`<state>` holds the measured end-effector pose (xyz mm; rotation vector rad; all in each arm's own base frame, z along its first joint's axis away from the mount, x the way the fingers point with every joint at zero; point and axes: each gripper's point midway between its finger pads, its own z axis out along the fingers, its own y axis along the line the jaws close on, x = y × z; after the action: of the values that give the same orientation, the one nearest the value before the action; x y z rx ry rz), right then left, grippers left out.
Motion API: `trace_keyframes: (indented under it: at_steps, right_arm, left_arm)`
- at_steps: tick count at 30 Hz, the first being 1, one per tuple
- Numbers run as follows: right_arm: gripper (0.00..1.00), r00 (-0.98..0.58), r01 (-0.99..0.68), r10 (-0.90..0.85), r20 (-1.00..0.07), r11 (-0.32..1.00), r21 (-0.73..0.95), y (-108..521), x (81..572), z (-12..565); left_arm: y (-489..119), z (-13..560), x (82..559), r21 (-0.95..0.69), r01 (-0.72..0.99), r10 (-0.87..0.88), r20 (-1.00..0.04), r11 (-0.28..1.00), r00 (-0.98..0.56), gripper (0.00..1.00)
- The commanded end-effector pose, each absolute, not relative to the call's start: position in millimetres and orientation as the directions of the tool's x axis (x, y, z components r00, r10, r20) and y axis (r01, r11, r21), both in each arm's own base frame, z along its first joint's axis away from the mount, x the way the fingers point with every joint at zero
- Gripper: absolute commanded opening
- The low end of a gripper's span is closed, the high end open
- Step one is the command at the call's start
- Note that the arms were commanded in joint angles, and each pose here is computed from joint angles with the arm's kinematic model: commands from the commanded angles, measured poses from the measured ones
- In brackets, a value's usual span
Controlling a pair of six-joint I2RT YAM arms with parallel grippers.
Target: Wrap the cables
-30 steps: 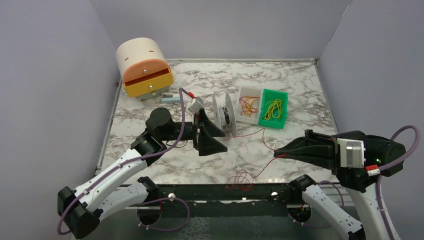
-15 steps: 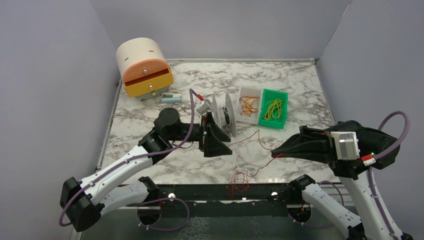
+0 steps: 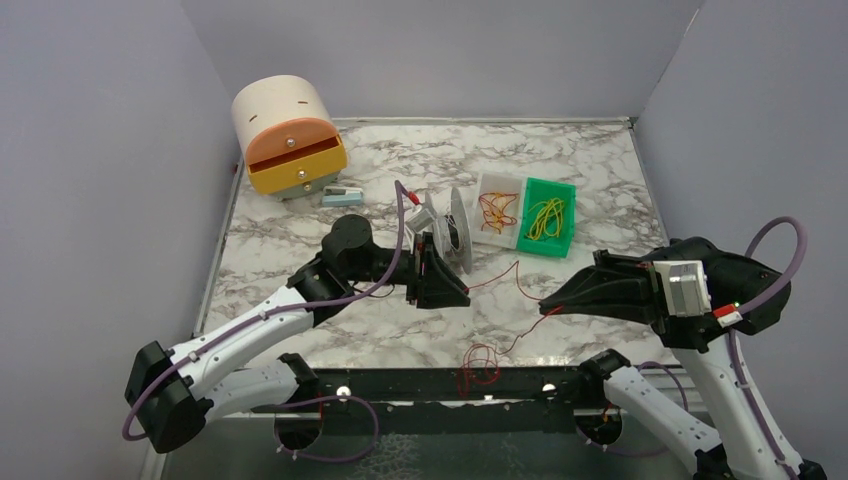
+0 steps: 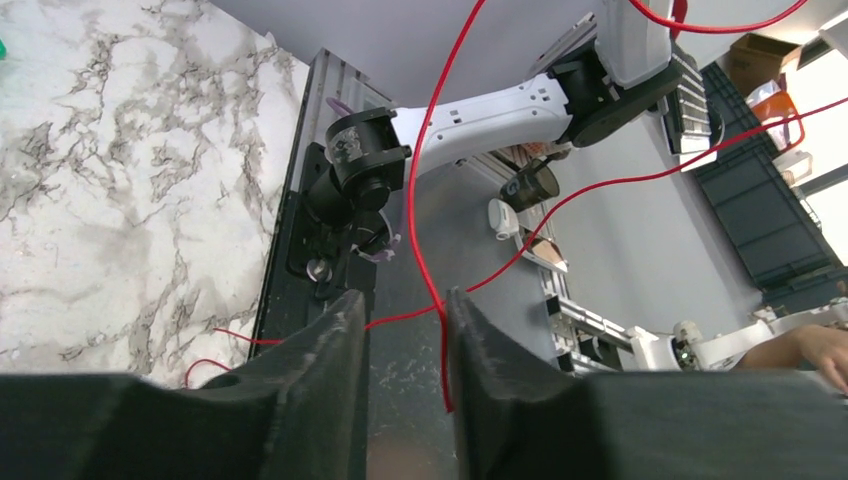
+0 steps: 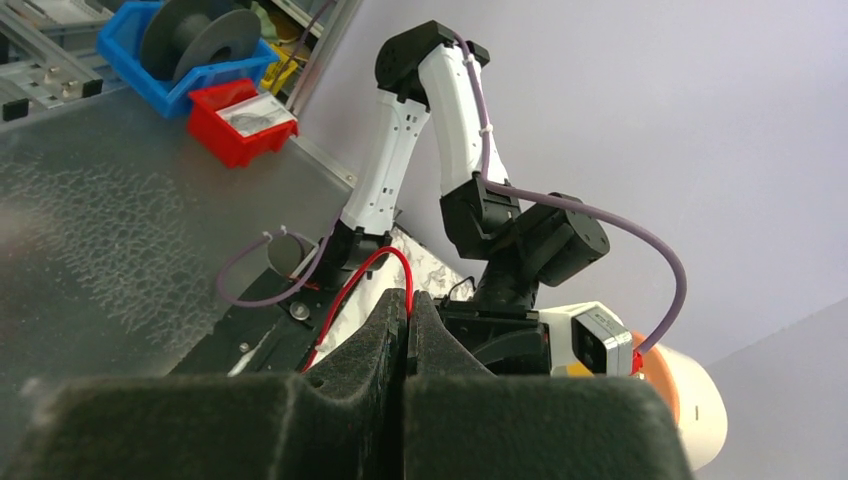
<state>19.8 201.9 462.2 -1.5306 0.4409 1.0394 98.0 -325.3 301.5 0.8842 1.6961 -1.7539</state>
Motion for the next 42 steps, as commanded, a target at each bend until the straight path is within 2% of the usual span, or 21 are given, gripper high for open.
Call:
trace_keyframes:
  at_steps: [1, 3, 6, 10, 13, 15, 17, 19, 21, 26, 34, 39, 42]
  right_arm:
    - [0.01, 0.522, -0.769, 0.256, -0.814, -0.273, -0.579, 204.0, 25.4, 454.8]
    - [0.01, 0.513, -0.774, 0.252, -0.821, -0.278, -0.569, 205.4, 28.2, 452.3]
    - [0.01, 0.496, -0.785, 0.245, -0.833, -0.284, -0.551, 207.5, 32.8, 448.8]
    - [0.01, 0.496, -0.791, 0.246, -0.833, -0.267, -0.55, 208.4, 35.4, 446.7]
    - [0.05, 0.488, -0.805, 0.236, -0.841, -0.251, -0.537, 210.5, 41.4, 441.2]
    - [0.14, 0.48, -0.814, 0.228, -0.847, -0.245, -0.527, 211.7, 44.9, 435.7]
    - [0.3, 0.477, -0.821, 0.225, -0.849, -0.232, -0.522, 212.0, 46.3, 431.2]
    - [0.41, 0.482, -0.824, 0.226, -0.847, -0.211, -0.525, 212.2, 48.0, 425.8]
    - [0.48, 0.493, -0.824, 0.226, -0.84, -0.19, -0.534, 212.2, 49.8, 420.8]
    - [0.59, 0.488, -0.854, 0.169, -0.856, -0.11, -0.509, 212.1, 62.7, 406.0]
    - [0.66, 0.475, -0.88, 0.078, -0.877, 0.029, -0.474, 208.1, 84.8, 386.5]
    - [0.7, 0.444, -0.873, 0.028, -0.896, 0.24, -0.425, 198.6, 114.8, 387.9]
    - [0.71, 0.404, -0.871, -0.005, -0.915, 0.304, -0.386, 195.0, 128.6, 385.0]
  left_arm:
    - [-328.1, 316.4, 91.6, -0.59, 0.798, 0.055, -0.807, -0.122, -0.588, 0.32]
    - [-328.9, 315.4, 90.9, -0.589, 0.799, 0.058, -0.808, -0.124, -0.586, 0.22]
    - [-329.8, 314.4, 90.7, -0.588, 0.799, 0.063, -0.808, -0.126, -0.585, 0.0]
    - [-327.6, 312.3, 92.1, -0.578, 0.809, 0.054, -0.816, -0.105, -0.575, 0.0]
    - [-323.4, 306.0, 97.9, -0.561, 0.827, 0.055, -0.828, -0.039, -0.559, 0.0]
    - [-319.6, 305.9, 103.3, -0.54, 0.842, 0.049, -0.84, 0.014, -0.54, 0.0]
    - [-314.8, 310.3, 108.5, -0.514, 0.856, 0.031, -0.856, 0.059, -0.516, 0.0]
    - [-310.2, 316.0, 114.4, -0.488, 0.866, 0.012, -0.871, 0.106, -0.492, 0.0]
    - [-303.9, 322.7, 120.0, -0.458, 0.875, -0.005, -0.887, 0.157, -0.463, 0.0]
    - [-285.3, 342.3, 131.2, -0.371, 0.889, -0.035, -0.926, 0.269, -0.376, 0.0]
    - [-249.9, 375.3, 139.3, -0.277, 0.868, -0.091, -0.961, 0.412, -0.263, 0.0]
    - [-236.1, 392.7, 132.2, -0.233, 0.876, -0.105, -0.972, 0.422, -0.208, 0.0]
    - [-228.9, 396.9, 132.5, -0.218, 0.868, -0.106, -0.976, 0.445, -0.191, 0.0]
